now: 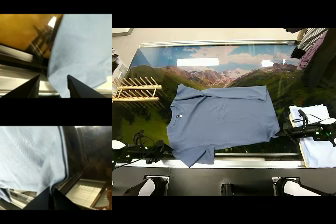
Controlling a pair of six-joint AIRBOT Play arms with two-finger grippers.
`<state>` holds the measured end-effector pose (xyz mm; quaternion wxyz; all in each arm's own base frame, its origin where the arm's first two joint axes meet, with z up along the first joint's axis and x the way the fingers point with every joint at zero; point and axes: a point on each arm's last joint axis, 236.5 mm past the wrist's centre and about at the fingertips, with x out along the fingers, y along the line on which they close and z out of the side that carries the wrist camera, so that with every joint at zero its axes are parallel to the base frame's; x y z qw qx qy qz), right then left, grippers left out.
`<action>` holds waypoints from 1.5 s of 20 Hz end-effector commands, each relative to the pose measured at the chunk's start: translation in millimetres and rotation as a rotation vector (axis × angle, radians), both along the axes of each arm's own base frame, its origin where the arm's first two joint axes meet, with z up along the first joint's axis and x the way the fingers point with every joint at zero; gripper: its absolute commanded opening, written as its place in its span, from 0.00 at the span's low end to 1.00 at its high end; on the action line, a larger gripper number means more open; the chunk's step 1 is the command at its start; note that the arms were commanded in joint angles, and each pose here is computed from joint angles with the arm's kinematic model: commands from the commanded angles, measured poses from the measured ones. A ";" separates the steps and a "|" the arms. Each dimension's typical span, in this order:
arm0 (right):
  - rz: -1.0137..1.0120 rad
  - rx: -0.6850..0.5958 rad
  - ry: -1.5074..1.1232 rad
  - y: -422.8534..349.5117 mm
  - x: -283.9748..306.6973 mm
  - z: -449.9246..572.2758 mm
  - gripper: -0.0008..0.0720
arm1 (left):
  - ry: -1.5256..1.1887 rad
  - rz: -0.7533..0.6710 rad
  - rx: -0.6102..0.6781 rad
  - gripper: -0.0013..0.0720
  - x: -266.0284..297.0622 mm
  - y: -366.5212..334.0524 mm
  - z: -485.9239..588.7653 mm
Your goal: Fold the clothes and pants, and hang the long-sleeved shirts on hangers.
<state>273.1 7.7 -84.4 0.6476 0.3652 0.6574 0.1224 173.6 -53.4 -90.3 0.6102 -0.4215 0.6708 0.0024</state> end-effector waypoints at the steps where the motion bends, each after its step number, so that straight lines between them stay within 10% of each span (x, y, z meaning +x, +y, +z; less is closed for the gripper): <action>1: 0.002 -0.018 -0.028 -1.7 2.2 6.4 0.05 | 0.041 -0.037 -0.021 0.55 -5.6 -10.6 -7.1; 7: 0.002 -0.021 -0.041 -0.9 2.2 13.9 0.05 | 0.064 -0.041 0.015 0.50 1.7 -11.2 -28.6; 12: 0.017 0.012 -0.137 8.4 11.8 35.8 0.05 | 0.011 -0.026 0.024 0.04 15.1 -8.8 -28.0; 25: 0.111 -0.315 -0.828 71.9 146.4 261.0 0.05 | -0.797 -0.062 0.302 0.04 220.4 54.1 259.4; 30: 0.075 -0.436 -1.251 72.1 81.3 475.8 0.05 | -1.113 -0.008 0.456 0.04 193.1 54.1 444.0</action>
